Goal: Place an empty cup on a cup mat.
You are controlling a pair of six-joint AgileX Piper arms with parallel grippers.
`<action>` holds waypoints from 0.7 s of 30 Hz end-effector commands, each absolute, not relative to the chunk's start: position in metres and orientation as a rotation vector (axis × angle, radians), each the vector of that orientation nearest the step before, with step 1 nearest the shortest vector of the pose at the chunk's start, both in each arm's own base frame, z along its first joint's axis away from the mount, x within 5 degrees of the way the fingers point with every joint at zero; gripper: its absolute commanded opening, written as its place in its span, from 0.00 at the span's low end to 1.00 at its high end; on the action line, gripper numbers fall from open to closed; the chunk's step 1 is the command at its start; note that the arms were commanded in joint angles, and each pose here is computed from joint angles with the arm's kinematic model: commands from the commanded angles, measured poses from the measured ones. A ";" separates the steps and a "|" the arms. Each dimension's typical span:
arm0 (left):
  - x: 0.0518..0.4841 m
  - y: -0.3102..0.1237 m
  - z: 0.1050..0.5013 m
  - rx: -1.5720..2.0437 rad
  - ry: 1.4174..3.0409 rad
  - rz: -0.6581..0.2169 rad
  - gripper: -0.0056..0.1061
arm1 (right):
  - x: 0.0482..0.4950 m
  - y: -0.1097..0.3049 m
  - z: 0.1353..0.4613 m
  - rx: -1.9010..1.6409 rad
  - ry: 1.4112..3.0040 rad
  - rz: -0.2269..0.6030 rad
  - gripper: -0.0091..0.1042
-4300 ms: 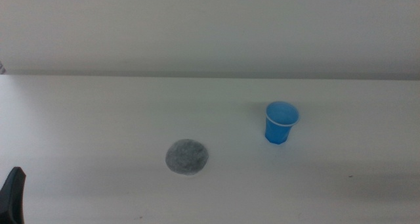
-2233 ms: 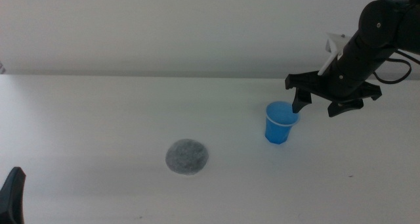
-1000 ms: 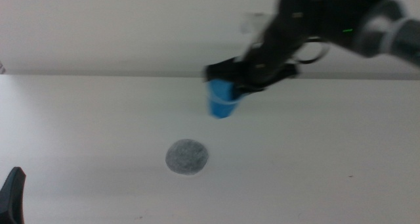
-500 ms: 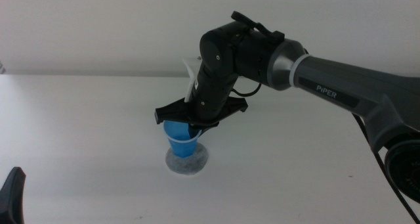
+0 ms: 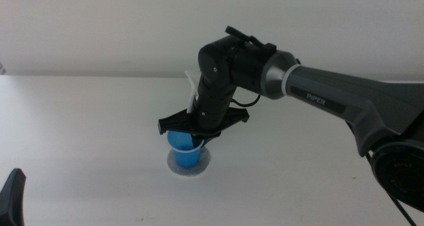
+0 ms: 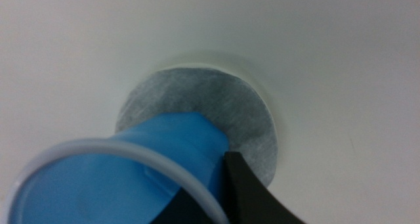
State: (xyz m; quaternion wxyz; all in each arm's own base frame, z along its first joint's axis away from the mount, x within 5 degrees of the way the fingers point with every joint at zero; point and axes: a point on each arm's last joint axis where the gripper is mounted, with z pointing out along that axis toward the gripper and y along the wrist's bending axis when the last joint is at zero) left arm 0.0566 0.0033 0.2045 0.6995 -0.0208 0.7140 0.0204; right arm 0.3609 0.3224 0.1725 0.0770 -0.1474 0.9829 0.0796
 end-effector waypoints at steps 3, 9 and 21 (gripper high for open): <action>0.055 0.003 0.194 -0.040 1.580 0.039 0.89 | 0.364 0.322 0.172 -0.437 2.936 0.233 0.07; 0.055 0.003 0.194 -0.040 1.580 0.039 0.89 | 0.364 0.322 0.172 -0.433 2.937 0.227 0.21; 0.055 0.003 0.194 -0.040 1.580 0.039 0.89 | 0.363 0.321 0.183 -0.413 2.923 0.247 0.41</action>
